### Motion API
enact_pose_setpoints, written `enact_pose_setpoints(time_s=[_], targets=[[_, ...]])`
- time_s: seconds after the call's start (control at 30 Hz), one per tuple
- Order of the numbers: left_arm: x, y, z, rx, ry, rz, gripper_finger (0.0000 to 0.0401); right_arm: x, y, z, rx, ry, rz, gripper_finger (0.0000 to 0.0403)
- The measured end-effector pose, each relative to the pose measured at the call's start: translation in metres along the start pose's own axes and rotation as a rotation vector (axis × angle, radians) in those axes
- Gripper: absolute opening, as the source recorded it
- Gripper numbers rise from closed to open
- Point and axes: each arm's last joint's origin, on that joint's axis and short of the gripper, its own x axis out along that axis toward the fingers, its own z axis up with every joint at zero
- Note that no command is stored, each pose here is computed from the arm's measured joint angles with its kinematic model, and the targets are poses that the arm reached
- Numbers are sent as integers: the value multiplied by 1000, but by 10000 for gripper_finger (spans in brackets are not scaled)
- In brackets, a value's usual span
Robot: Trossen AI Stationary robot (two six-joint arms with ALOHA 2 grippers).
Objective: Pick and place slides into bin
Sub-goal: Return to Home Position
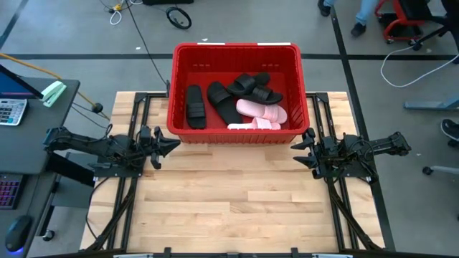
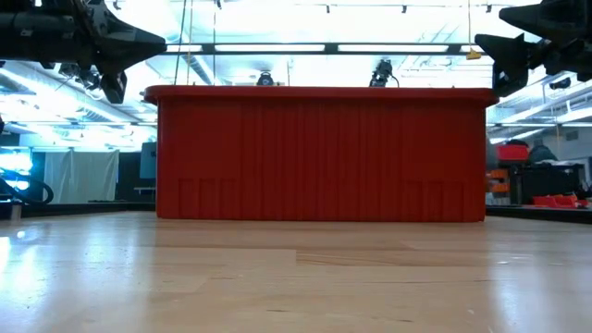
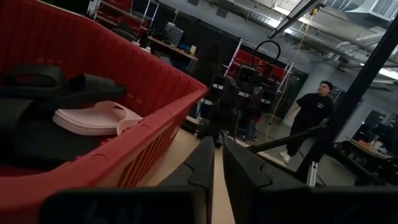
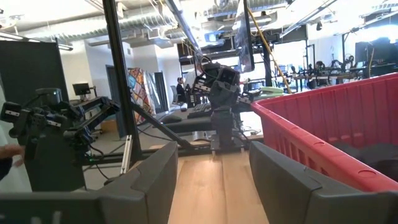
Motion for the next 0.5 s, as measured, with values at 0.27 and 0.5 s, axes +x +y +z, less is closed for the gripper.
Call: enact_pose_setpoints(time_s=[0.27,0.5], targets=[[0,0,0,1,0,0,35,0,0,0,0,0,0,206],[0,0,0,1,0,0,28,0,0,0,0,0,0,206]])
